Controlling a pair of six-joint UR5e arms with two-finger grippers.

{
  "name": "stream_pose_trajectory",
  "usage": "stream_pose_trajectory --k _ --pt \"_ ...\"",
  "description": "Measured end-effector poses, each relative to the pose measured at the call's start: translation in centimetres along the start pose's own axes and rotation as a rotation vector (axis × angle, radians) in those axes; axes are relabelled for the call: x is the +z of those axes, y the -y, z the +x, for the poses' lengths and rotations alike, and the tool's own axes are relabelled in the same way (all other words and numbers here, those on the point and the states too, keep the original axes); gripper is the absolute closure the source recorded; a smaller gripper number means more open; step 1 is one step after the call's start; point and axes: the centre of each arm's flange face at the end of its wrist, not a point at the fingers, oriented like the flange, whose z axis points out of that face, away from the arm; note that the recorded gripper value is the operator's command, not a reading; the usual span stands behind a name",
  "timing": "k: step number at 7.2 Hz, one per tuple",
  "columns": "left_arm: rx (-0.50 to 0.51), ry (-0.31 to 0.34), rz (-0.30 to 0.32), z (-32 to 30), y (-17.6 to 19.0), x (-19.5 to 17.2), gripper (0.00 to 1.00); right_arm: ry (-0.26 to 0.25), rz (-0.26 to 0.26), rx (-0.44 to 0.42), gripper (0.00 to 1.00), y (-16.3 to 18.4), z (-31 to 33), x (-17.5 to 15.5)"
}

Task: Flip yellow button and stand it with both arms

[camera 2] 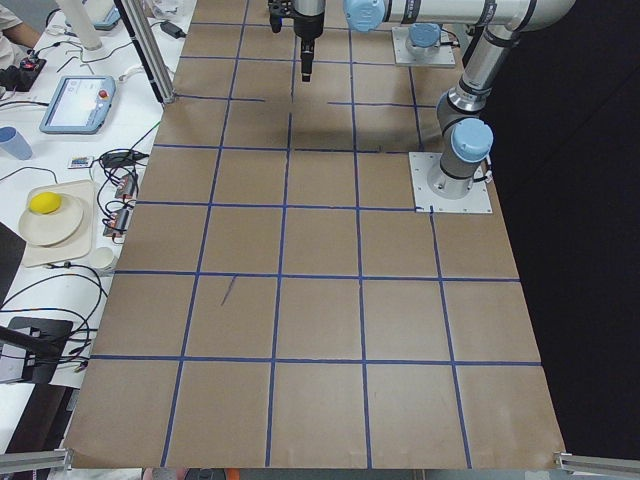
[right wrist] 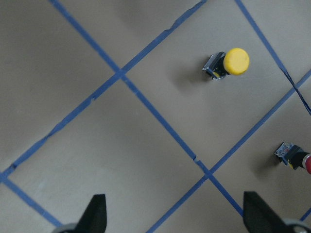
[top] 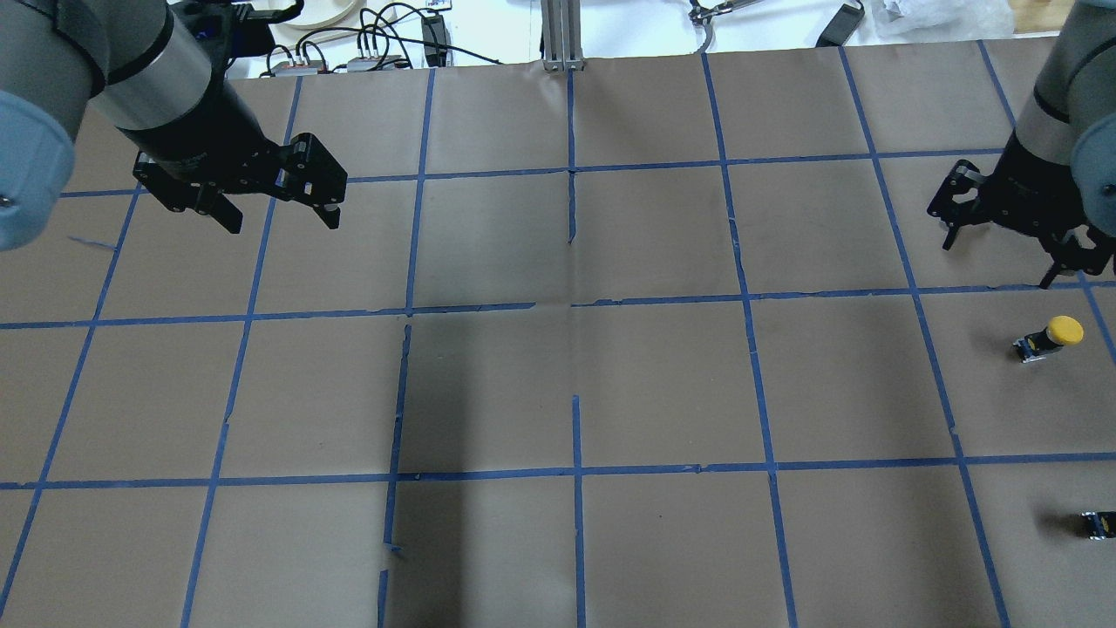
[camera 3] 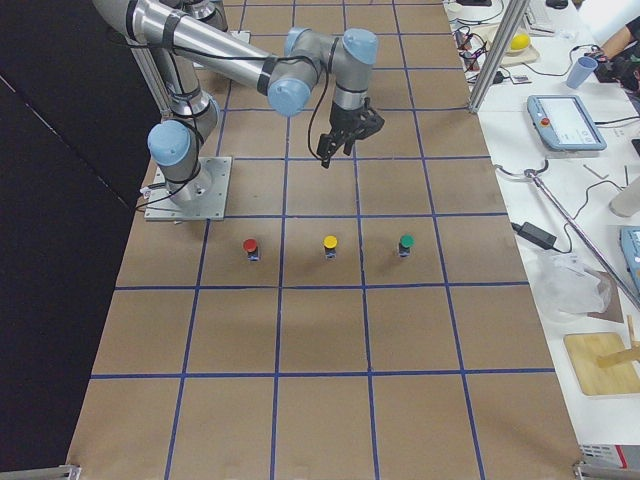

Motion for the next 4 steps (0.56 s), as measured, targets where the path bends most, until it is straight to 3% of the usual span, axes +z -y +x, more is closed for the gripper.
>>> stream_pose_trajectory --k 1,2,3,4 --pt "0.001 -0.001 -0.003 0.1 0.0 0.2 0.0 0.02 0.001 -0.09 0.0 -3.4 -2.0 -2.0" --pt "0.002 -0.002 -0.007 0.2 0.1 0.4 0.0 0.078 -0.005 -0.159 0.0 -6.4 -4.0 -3.8" --pt "0.004 -0.003 -0.007 0.2 0.3 0.6 0.0 0.139 -0.023 -0.216 0.0 -8.4 -5.5 -5.6" --pt "0.006 -0.003 -0.001 0.2 0.6 0.8 0.0 0.164 -0.047 -0.279 0.0 -9.7 -6.1 -7.6"
